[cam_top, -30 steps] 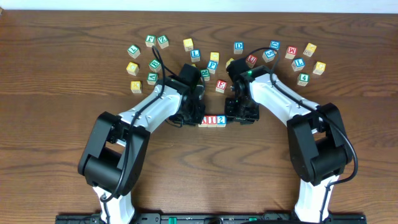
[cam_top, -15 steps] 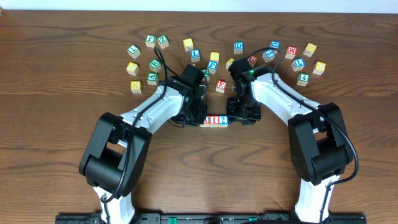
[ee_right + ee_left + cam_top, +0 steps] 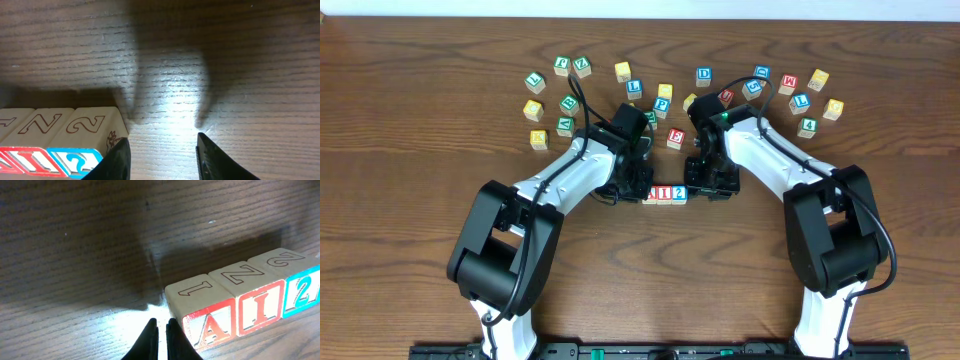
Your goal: Spell out AI2
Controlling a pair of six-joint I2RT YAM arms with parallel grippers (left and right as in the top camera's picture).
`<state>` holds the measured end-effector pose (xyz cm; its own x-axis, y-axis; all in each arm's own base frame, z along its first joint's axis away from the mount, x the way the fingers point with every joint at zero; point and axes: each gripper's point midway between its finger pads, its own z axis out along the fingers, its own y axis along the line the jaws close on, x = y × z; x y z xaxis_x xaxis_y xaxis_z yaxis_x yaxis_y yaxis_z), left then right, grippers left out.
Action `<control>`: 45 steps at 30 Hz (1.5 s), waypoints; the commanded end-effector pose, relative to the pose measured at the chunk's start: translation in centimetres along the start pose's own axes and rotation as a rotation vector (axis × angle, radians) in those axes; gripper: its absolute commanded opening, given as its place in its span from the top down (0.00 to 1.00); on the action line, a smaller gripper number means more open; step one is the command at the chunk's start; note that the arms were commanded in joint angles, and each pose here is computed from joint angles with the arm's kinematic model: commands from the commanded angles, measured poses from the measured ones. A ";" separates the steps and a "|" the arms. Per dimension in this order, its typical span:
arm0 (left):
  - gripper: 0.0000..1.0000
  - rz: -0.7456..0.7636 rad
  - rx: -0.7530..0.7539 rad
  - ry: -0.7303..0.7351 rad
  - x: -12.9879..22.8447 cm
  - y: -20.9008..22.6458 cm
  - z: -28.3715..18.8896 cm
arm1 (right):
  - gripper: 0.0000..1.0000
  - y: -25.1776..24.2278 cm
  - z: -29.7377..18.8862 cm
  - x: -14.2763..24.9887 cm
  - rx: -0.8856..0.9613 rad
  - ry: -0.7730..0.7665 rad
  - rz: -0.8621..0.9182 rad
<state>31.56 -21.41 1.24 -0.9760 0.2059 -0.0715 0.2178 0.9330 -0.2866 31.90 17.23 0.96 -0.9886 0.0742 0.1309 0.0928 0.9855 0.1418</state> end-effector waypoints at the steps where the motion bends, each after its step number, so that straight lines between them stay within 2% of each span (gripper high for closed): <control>1: 0.92 -0.004 0.010 -0.006 -0.3 -0.4 -0.3 | 0.63 -0.6 -1.2 -0.3 -0.019 -0.022 0.009; 12: 0.92 -0.006 -0.090 -0.051 -0.7 1.1 -2.1 | 0.64 -1.2 -2.1 -0.4 -0.021 -0.032 0.023; 21: 0.92 -0.055 -0.096 -0.060 -1.3 2.7 -3.1 | 0.65 -1.2 -3.4 -0.7 -0.023 -0.075 0.005; 26: 0.92 -0.073 -0.102 -0.093 -1.9 3.5 -4.7 | 0.62 -1.8 -4.9 -1.0 -0.014 -0.116 0.013; 40: 0.92 -0.075 -0.248 -0.292 -3.0 5.3 -11.6 | 0.60 -3.1 -9.1 -2.3 -0.014 -0.259 0.015; 45: 0.89 -0.097 -0.260 -0.383 -3.1 6.6 -15.9 | 0.55 -3.4 -12.0 -3.3 -0.031 -0.363 -0.002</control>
<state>34.61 -13.42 10.77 -0.9455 0.0770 -0.3164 0.1085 0.9906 -0.0831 35.36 13.14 9.43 -0.9822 0.1281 -0.1374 0.1030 0.9789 0.1763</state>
